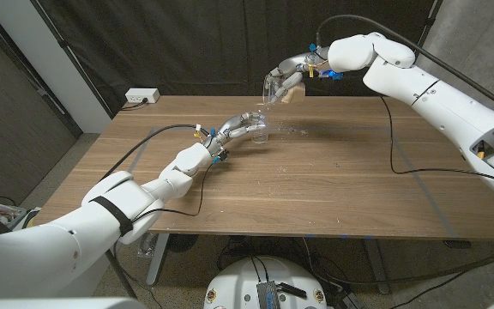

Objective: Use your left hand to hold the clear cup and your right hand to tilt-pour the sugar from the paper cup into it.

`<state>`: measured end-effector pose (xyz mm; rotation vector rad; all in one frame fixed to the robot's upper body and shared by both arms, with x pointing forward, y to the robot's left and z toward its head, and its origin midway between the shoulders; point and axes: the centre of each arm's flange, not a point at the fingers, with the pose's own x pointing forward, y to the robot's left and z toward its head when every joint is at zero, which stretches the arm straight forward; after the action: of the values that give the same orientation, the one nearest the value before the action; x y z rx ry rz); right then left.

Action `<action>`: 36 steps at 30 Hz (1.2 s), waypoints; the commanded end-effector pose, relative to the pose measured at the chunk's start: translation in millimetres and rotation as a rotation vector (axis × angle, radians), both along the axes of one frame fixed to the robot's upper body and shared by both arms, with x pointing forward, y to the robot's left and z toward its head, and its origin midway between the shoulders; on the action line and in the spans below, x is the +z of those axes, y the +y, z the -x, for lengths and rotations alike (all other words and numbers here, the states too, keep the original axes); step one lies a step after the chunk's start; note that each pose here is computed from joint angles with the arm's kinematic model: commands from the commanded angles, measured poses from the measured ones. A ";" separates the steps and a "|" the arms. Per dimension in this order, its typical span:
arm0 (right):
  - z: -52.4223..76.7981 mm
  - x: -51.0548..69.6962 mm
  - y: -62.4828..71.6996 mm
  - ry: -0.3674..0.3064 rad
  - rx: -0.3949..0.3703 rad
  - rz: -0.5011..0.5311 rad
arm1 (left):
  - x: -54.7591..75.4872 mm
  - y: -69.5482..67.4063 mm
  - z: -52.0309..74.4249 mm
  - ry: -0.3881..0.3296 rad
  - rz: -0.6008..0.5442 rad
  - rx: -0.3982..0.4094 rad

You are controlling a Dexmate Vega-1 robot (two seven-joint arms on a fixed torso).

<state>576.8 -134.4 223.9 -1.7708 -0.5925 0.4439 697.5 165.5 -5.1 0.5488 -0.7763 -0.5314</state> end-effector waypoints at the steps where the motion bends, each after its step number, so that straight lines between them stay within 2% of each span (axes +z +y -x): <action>1: 5.4 0.0 10.2 -0.062 -0.031 0.111 | -0.5 -1.6 1.6 -0.009 -0.011 -0.006; 23: 7.1 -2.1 21.4 -0.103 -0.061 0.225 | -1.0 -4.7 2.6 -0.014 -0.020 -0.012; 36: 8.1 -3.9 31.7 -0.156 -0.094 0.319 | -0.8 -5.8 2.6 -0.014 -0.026 -0.013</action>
<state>569.3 -109.7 221.5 -2.0583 -0.5782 0.3789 694.6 161.2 -5.7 0.5679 -0.7907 -0.5476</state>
